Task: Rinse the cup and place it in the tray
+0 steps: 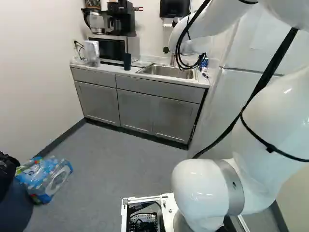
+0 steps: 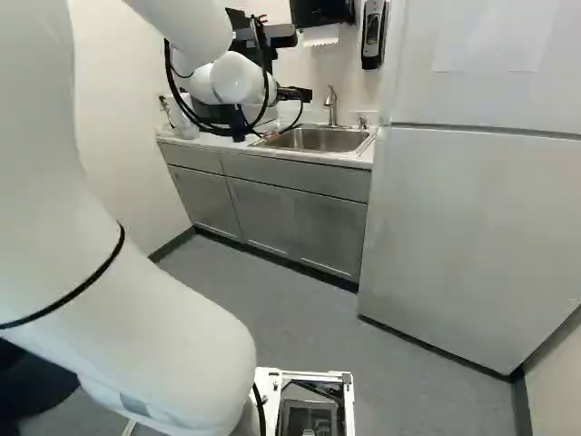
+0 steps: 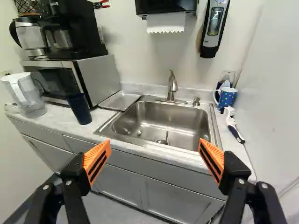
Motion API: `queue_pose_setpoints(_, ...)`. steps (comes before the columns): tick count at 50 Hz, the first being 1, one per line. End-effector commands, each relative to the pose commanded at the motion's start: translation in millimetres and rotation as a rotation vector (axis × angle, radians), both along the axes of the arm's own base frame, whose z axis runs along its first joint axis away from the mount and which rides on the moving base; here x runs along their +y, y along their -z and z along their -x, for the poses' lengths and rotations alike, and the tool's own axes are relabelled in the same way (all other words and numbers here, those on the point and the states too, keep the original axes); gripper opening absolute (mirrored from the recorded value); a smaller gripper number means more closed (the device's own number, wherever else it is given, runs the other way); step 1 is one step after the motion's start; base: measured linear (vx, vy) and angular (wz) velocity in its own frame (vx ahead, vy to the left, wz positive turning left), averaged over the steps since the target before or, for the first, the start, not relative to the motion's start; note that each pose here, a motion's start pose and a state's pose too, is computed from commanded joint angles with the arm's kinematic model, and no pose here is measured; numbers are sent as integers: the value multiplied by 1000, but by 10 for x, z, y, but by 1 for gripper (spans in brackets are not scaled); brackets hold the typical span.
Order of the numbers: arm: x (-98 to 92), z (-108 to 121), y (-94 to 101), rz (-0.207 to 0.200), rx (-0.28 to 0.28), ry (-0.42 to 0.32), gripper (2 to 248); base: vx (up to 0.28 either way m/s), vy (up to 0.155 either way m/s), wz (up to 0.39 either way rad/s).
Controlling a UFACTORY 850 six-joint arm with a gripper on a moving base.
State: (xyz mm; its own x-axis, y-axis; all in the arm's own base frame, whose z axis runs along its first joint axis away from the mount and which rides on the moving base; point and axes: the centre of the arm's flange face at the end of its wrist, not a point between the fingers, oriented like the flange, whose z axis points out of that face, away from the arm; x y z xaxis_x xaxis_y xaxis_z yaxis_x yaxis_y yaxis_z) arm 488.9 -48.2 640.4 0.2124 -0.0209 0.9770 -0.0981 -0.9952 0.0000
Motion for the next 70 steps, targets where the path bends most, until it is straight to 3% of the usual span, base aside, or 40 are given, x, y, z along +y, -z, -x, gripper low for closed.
queue_pose_setpoints(70, 0, 0, 0, 0, 0, 0, 247, 120, 11, 60)
